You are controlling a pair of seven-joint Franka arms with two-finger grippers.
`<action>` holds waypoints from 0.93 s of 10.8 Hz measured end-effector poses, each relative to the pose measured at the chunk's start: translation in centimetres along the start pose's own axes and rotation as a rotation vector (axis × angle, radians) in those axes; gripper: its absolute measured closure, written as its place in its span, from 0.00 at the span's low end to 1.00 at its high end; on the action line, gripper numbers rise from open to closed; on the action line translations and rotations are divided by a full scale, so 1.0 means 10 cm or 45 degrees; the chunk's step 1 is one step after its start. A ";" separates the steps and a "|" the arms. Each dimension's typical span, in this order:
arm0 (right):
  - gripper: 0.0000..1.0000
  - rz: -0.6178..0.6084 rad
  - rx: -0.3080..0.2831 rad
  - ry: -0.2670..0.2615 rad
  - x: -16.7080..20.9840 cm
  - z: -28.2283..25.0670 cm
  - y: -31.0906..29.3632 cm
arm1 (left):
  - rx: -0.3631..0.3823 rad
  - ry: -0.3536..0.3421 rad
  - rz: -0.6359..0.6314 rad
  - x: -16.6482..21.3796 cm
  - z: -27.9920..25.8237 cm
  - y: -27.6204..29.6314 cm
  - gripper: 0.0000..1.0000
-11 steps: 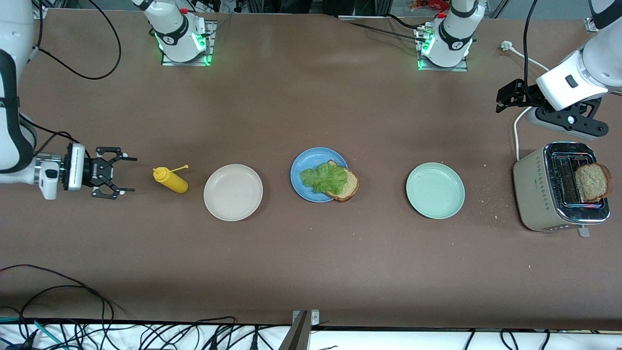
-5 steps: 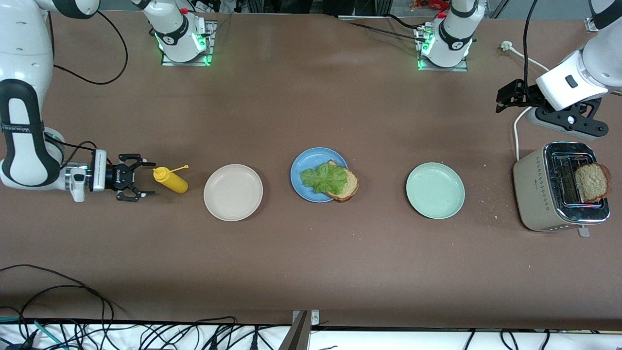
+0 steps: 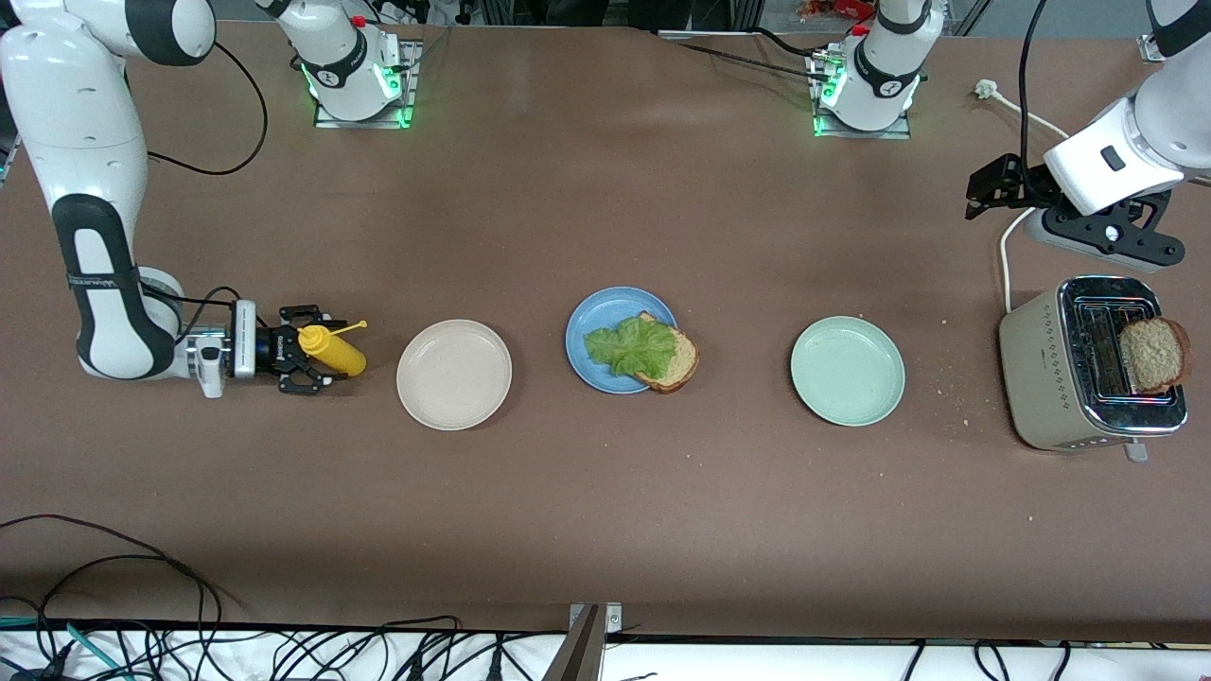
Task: Make sandwich in blue plate with both arms
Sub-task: 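Grasp the yellow squeeze bottle with the right gripper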
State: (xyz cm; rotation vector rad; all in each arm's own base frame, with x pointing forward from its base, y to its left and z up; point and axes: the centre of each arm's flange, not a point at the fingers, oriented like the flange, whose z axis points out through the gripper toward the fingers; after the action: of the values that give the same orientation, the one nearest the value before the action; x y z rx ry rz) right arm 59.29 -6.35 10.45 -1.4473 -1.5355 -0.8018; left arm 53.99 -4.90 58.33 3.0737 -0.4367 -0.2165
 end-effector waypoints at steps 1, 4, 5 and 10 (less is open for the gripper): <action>0.06 -0.004 0.001 0.012 0.00 0.08 0.01 | 0.000 0.000 0.000 0.00 0.00 0.00 0.00; 0.32 -0.017 -0.010 0.024 0.06 0.15 0.08 | 0.000 0.000 0.000 0.00 0.00 0.00 0.00; 0.48 -0.023 -0.015 0.021 0.08 0.13 0.09 | 0.000 0.000 0.000 0.00 0.00 0.00 0.00; 0.88 0.183 0.061 -0.094 0.35 0.03 0.16 | 0.000 0.000 0.000 0.00 0.00 0.00 0.00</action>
State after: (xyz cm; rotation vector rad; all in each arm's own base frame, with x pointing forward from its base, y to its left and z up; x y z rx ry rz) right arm 60.99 -4.31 13.28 -1.5474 -1.4766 -0.6285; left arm 53.99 -4.90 58.33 3.0736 -0.4367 -0.2166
